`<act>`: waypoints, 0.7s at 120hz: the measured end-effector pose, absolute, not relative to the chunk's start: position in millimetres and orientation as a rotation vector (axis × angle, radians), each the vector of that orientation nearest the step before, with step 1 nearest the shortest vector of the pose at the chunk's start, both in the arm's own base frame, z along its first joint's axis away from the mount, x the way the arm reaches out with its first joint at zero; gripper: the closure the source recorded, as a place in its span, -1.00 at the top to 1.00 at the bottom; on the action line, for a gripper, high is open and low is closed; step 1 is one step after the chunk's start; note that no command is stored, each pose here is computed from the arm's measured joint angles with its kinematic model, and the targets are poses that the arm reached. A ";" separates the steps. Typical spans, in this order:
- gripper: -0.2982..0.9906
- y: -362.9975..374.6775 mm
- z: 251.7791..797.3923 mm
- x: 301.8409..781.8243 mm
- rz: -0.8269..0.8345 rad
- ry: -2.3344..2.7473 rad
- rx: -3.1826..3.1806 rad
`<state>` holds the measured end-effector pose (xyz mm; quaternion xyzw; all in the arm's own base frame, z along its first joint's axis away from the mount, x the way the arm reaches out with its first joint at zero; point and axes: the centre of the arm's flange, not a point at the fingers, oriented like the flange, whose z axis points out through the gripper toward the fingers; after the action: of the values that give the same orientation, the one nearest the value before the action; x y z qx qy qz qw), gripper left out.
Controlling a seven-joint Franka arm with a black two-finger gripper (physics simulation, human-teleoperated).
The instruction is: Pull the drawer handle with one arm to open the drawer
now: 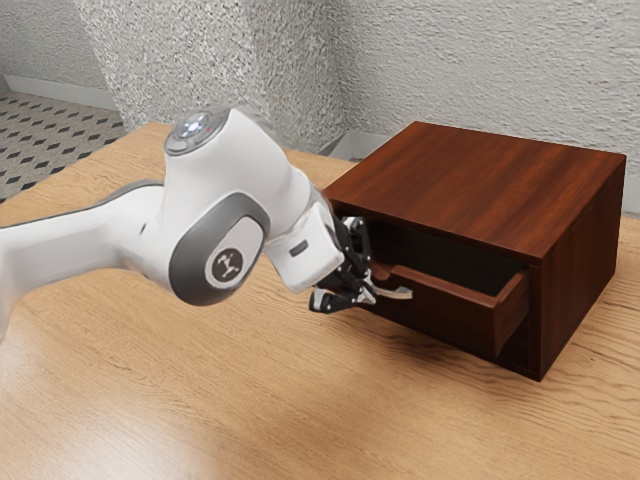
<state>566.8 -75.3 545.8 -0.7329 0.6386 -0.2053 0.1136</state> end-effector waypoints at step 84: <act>-0.38 -81.0 547.3 531.5 -0.601 1.844 -2.182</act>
<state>531.5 -81.0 547.3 -0.7429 0.6277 -0.2045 0.1111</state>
